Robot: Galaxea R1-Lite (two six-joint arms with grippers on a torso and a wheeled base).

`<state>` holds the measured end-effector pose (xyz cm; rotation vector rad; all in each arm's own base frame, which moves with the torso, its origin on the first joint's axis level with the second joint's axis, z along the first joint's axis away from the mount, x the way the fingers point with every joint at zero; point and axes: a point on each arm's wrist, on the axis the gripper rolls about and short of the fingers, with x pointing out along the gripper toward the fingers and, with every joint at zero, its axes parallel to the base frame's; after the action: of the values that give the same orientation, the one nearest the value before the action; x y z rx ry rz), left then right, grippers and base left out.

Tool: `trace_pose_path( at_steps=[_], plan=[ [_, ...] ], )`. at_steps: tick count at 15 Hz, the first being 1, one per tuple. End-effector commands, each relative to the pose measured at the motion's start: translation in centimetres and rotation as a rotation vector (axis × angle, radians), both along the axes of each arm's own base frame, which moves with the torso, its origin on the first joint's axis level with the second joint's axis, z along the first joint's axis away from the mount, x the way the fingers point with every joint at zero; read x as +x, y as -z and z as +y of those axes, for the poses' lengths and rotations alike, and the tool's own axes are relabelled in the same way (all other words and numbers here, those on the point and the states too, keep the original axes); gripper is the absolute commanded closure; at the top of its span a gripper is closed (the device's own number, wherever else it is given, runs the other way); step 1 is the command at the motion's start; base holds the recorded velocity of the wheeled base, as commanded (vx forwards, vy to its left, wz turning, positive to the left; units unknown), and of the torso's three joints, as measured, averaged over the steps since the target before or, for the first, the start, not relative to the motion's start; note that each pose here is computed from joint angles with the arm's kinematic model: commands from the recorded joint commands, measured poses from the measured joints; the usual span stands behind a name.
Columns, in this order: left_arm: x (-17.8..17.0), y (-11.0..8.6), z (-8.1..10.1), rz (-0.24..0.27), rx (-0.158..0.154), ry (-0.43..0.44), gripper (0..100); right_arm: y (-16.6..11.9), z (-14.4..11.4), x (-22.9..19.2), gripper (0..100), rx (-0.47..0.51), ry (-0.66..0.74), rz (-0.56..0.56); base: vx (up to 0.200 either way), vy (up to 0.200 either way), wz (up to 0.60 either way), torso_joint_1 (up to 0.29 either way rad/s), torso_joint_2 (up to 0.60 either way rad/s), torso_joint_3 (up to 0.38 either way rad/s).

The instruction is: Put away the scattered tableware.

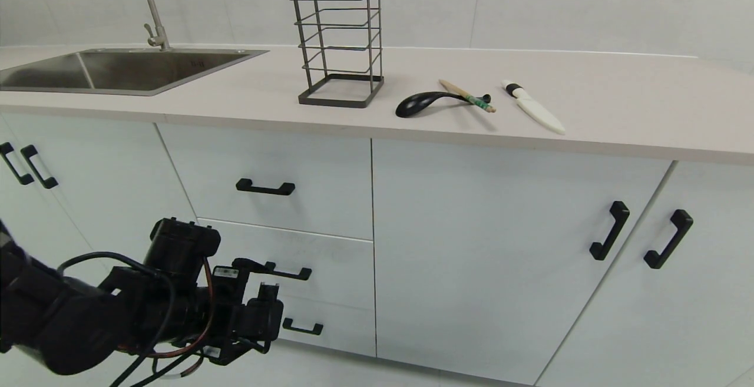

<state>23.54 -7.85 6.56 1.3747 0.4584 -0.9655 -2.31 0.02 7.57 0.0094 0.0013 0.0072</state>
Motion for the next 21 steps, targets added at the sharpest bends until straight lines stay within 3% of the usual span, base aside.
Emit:
trace_pose_path(
  at_steps=[1,2,7,9,15,21],
  plan=[
    [0.8,2.7,-0.8,0.102,-0.016,-0.035,0,0.0,0.0,0.0,100,0.000,0.000,0.002,0.000,0.000,0.00,0.000,0.00,0.000],
    [1.2,3.5,-1.1,0.116,-0.053,-0.076,0,0.0,0.0,0.0,100,0.000,0.000,0.002,0.000,0.000,0.00,0.000,0.00,0.000],
    [2.9,5.8,-1.6,0.082,-0.124,-0.091,0,0.0,0.0,0.0,100,0.000,0.000,0.002,0.000,0.000,0.00,0.000,0.00,0.000],
    [3.9,6.3,-1.9,0.028,-0.157,-0.078,0,0.0,0.0,0.0,100,0.000,0.000,0.002,0.000,0.000,0.00,0.000,0.00,0.000],
    [4.8,6.6,-0.3,0.005,-0.156,-0.134,0,0.0,0.0,0.0,100,0.000,0.000,0.002,0.000,0.000,0.00,0.000,0.00,0.000],
    [6.7,8.6,-0.1,0.020,-0.150,-0.158,0,0.0,0.0,0.0,100,0.000,0.000,0.002,0.000,0.000,0.00,0.000,0.00,0.000]
  ],
)
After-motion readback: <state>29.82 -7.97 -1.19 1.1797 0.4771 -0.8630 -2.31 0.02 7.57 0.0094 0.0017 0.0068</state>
